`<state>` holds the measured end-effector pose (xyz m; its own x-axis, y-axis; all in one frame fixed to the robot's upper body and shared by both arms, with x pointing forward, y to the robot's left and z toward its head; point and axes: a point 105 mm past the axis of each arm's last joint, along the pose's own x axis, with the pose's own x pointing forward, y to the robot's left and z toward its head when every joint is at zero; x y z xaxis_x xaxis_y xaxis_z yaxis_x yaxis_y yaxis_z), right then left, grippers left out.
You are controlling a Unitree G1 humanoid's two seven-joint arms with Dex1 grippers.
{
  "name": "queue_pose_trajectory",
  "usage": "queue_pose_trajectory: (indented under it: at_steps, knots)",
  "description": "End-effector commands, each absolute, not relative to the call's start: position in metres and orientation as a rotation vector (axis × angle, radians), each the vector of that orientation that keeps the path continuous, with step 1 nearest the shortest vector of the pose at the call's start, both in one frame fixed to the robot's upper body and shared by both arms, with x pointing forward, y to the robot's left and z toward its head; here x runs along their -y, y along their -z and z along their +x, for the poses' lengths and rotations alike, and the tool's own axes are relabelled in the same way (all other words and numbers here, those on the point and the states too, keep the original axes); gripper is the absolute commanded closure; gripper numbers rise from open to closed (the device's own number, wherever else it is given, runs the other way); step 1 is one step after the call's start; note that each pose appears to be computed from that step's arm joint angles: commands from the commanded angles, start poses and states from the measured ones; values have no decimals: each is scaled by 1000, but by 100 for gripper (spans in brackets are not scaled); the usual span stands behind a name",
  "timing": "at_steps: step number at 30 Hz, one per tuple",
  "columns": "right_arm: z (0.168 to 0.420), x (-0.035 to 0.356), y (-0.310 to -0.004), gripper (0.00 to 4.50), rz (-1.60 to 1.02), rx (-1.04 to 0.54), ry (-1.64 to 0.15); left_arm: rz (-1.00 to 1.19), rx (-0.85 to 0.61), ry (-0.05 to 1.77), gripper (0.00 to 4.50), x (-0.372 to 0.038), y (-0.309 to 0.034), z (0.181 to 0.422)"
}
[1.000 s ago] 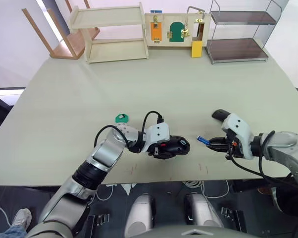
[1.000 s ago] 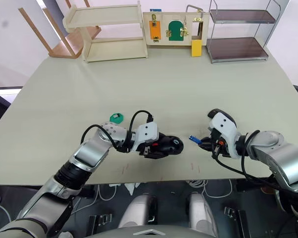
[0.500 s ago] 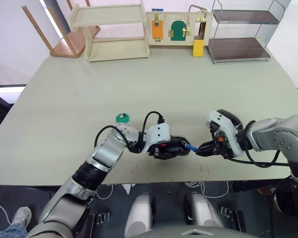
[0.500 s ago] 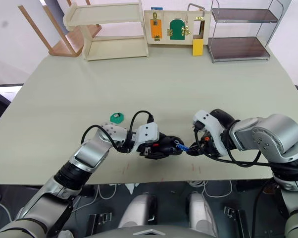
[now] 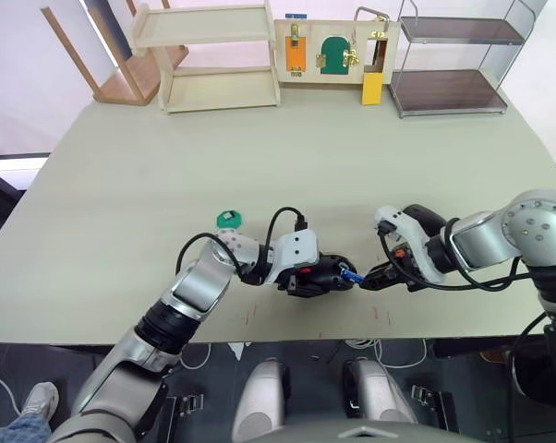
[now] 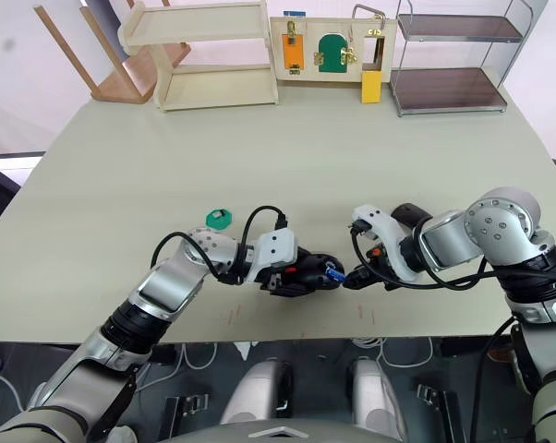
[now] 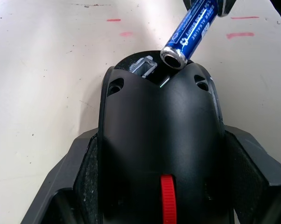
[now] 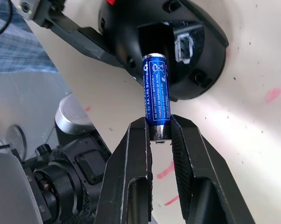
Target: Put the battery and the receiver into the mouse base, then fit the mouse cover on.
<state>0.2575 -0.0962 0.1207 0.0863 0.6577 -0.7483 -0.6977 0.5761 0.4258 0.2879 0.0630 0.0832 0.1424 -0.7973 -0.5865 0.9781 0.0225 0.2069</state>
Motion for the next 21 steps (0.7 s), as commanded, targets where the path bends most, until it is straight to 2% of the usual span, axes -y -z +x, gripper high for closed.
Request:
queue_pose_trajectory:
  at_steps: [1,21]
  knots:
    - [257,92,-124,439,-55,-1097,-1010,661,-404,1429,159,-64,-71,284]
    - [260,65,-127,439,54,-1098,-940,658,-405,1433,159,-62,-69,282]
